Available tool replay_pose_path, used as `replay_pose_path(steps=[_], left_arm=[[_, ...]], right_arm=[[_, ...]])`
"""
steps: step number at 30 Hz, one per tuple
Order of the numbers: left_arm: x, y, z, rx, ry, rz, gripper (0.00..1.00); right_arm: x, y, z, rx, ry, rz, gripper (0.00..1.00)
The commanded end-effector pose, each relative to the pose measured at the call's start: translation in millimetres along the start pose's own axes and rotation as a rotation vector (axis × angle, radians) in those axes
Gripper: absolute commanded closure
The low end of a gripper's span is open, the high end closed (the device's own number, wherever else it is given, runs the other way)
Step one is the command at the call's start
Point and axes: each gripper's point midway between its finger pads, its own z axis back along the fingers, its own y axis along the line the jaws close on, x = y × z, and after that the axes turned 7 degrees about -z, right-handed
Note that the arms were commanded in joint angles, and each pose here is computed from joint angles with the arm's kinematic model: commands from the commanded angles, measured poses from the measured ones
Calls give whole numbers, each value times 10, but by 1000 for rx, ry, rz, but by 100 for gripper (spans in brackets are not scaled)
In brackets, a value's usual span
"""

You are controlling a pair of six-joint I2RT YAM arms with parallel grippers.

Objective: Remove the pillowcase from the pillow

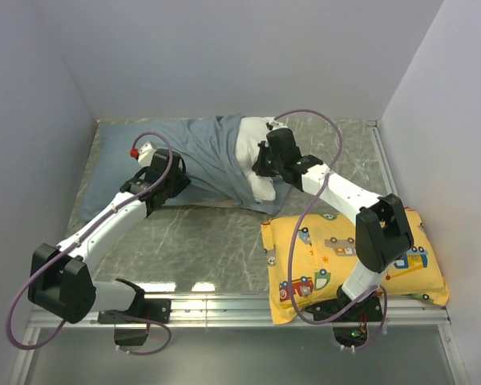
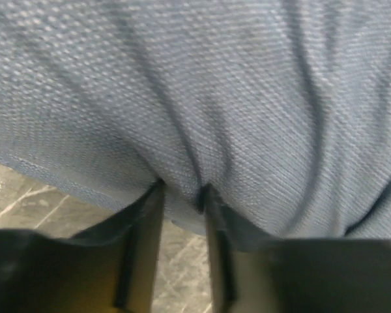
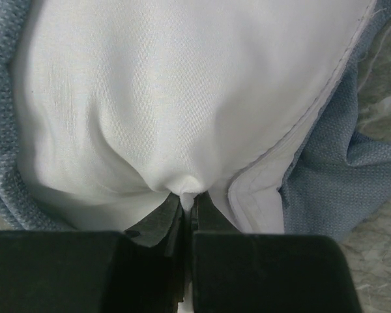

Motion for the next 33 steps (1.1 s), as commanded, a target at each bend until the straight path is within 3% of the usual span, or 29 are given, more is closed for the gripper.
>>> replay_pose_path(steps=[1,2,6,16,22,26,29,33], left_arm=[[113,-28,-52,2,-72,61,66],[126,-10,-57,13,-79,62,76],[226,106,-31,78,-126,50,100],[728,505,210,174,-237,56,100],[1312,1187,353,336,-340,137,100],[1592,1749,419,403,-374,270,100],[1553,1762,333,369,-336,273,100],[1408,1416,257,169,-267,255,100]], right_arm=[[185,154,43,27,-29,15,100],[201,155,55,25,-31,19,100],[328,98,92,-6,-58,27,100],[907,-472,357,-52,-184,-114,100],[1186,-988,558,-142,-258,-215,100],[1285,-1153,655,-160,-294,-260,100],[1208,-1144,652,-133,-277,-265,100],[959,-958,540,-41,-225,-247,100]])
